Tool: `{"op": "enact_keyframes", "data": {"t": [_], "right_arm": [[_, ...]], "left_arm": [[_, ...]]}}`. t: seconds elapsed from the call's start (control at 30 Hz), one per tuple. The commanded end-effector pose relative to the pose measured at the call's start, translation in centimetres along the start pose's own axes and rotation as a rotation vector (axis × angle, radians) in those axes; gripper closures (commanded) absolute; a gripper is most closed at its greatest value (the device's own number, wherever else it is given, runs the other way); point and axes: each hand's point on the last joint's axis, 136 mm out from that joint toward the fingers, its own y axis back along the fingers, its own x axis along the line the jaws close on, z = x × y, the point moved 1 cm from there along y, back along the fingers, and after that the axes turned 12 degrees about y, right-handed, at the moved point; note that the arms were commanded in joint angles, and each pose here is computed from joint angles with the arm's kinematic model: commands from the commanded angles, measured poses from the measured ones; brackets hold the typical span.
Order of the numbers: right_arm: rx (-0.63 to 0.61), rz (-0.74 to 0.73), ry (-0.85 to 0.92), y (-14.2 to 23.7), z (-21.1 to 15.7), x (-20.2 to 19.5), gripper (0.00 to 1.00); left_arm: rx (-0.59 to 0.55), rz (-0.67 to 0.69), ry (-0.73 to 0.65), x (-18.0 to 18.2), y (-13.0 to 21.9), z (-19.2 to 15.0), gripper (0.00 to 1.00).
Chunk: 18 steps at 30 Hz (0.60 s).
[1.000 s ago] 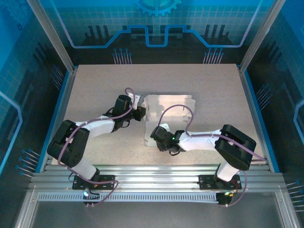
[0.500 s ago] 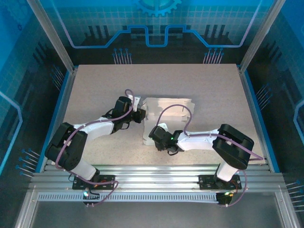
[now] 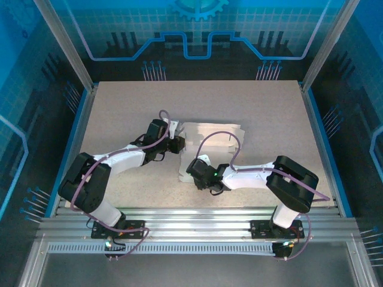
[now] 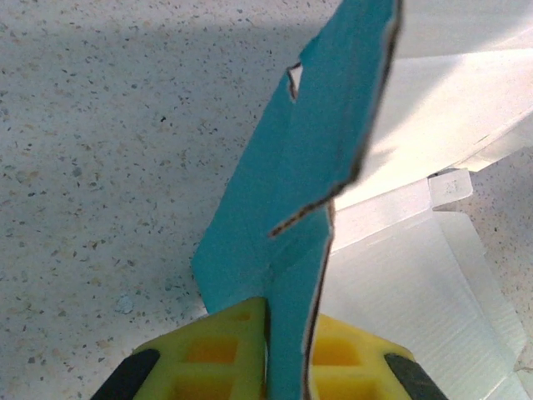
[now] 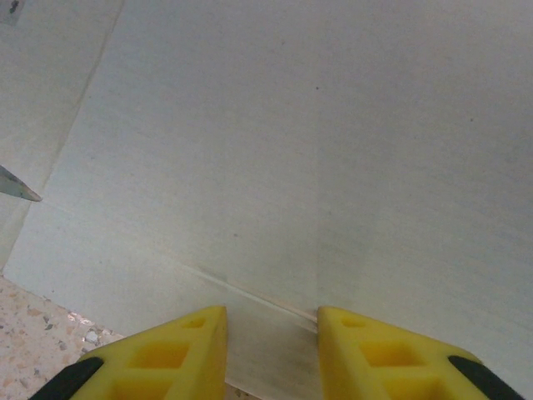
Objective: Fold the paper box
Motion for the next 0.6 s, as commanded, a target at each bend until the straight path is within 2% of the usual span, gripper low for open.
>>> {"op": "enact_keyframes", "data": {"t": [0.0, 0.23, 0.43, 0.57], "right_arm": [[0.117, 0.028, 0.044, -1.3, -3.3, 0.8, 0.66], [0.106, 0.073, 0.032, -0.9, -3.1, 1.4, 0.67], [0.048, 0.185, -0.006, 1.2, -1.6, 2.7, 0.66], [-0.020, 0.284, -0.042, 3.8, 0.5, 2.8, 0.65]], "left_arm": [[0.065, 0.007, 0.016, 0.0, -0.6, -1.9, 0.89], [0.072, 0.038, -0.029, 1.1, -0.9, -2.9, 0.89], [0.063, -0.036, -0.084, 0.1, -1.1, -3.3, 0.87], [0.073, -0.078, -0.108, -0.4, -1.5, -3.6, 0.86]]}}
